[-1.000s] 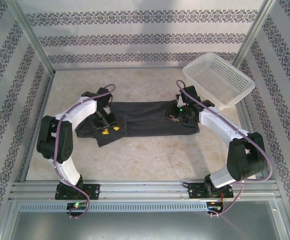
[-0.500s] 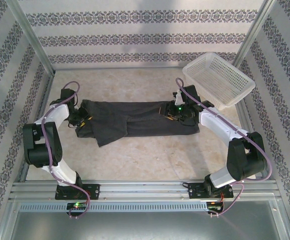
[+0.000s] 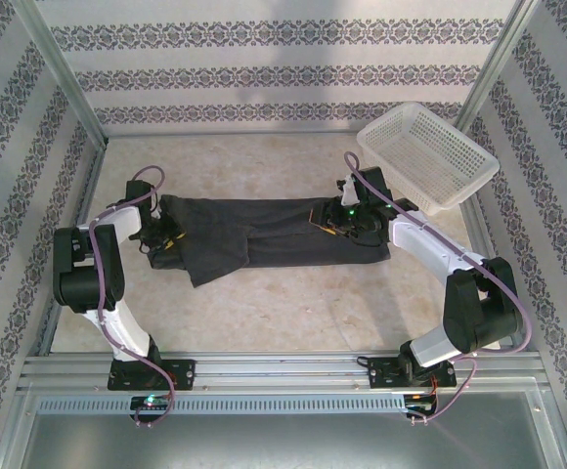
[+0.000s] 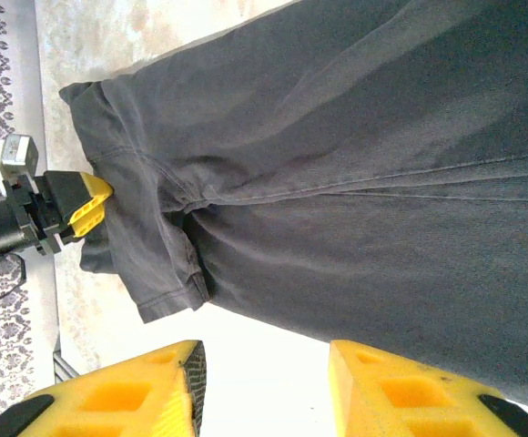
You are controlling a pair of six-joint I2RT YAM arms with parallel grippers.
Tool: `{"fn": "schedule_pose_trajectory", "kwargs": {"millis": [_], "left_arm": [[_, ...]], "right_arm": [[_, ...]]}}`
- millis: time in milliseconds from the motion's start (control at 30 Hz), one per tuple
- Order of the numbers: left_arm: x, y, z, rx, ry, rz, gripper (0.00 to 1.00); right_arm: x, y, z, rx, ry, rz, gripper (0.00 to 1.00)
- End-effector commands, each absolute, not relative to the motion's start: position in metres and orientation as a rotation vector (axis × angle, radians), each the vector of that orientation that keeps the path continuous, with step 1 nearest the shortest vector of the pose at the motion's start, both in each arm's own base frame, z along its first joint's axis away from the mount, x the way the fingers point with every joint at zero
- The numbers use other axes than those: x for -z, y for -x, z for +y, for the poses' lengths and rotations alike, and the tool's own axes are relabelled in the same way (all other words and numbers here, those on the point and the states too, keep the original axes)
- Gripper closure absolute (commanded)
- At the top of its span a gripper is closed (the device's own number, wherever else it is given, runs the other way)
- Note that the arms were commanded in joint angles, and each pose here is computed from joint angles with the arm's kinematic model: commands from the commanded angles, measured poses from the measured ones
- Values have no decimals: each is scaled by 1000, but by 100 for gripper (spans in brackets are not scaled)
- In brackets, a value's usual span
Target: Fold and stack the t-shirts
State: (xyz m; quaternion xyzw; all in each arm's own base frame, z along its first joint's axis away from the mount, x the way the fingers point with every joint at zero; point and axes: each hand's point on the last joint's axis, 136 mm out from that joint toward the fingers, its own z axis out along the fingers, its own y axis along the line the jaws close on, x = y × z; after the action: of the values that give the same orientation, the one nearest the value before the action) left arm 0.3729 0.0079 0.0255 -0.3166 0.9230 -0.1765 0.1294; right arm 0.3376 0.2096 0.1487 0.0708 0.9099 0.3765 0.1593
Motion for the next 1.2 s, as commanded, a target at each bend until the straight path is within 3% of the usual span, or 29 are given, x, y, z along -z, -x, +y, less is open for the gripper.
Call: {"fn": "schedule_pose_trajectory", "kwargs": {"millis": [0,100,400,700,1167], "left_arm": [[-27,-378,0,559,869,2665,78],[-36,-378,-1,560,867,2655,88],[-55,-364,-3,567,890,2646,98],[-80,-374,3,558,1001,2663,100],[-98,-426,17,519,957,2697,100]], "right_arm": [[-151,-342,213,-1102,-203,2588,59],[-150,-342,212,-1096,-208,2591,60],[-148,-339,208,-1078,-218,2602,61],[-148,-340,206,-1076,-221,2607,62],[-145,-335,198,-1070,-247,2608,62]]}}
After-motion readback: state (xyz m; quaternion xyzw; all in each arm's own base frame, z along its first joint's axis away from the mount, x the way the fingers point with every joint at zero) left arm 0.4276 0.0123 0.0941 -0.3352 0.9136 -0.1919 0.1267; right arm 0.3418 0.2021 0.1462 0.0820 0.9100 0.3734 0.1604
